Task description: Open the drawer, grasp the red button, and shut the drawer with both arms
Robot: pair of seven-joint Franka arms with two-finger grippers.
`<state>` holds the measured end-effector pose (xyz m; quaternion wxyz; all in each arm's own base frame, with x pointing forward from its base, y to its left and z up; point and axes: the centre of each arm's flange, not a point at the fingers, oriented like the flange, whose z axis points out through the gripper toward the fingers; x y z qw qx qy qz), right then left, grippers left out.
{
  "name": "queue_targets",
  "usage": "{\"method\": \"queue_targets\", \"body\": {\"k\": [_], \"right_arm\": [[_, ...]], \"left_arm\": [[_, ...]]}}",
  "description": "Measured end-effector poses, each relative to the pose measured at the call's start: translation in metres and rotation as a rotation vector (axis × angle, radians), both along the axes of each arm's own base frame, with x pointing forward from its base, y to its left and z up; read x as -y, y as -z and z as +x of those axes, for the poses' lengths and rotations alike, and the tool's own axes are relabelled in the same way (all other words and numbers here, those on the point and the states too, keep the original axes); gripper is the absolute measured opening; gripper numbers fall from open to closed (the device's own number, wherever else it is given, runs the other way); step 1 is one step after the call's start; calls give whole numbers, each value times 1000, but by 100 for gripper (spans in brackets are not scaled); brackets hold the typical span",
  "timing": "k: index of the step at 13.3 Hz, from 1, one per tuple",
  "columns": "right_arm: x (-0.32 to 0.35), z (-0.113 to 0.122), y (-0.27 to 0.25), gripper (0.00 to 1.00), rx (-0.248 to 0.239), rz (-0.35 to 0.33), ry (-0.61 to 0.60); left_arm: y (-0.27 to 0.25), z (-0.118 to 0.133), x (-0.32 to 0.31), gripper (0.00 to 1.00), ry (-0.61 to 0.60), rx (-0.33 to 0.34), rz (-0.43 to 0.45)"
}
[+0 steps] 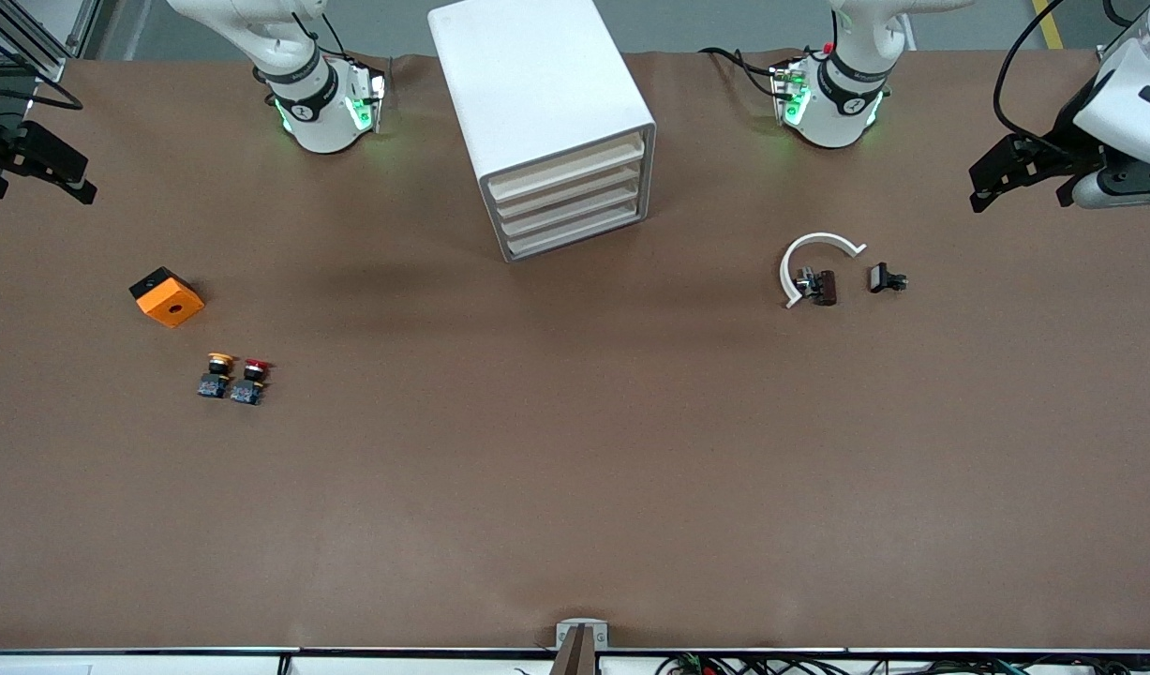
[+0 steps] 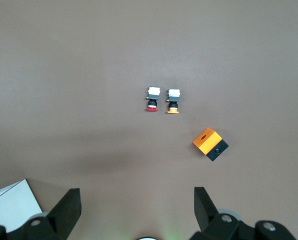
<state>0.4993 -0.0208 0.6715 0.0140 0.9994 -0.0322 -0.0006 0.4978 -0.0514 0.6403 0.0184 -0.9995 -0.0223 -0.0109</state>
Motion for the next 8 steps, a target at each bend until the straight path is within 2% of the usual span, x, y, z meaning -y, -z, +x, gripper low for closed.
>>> {"method": "queue_targets", "body": {"k": [4, 8], "right_arm": [[-1, 1, 1, 100, -1, 3, -1], [-1, 1, -1, 100, 2, 3, -2]], "left_arm": [[-6, 2, -2, 100, -3, 6, -2], [-12, 5, -3, 100, -6, -26, -3]]}}
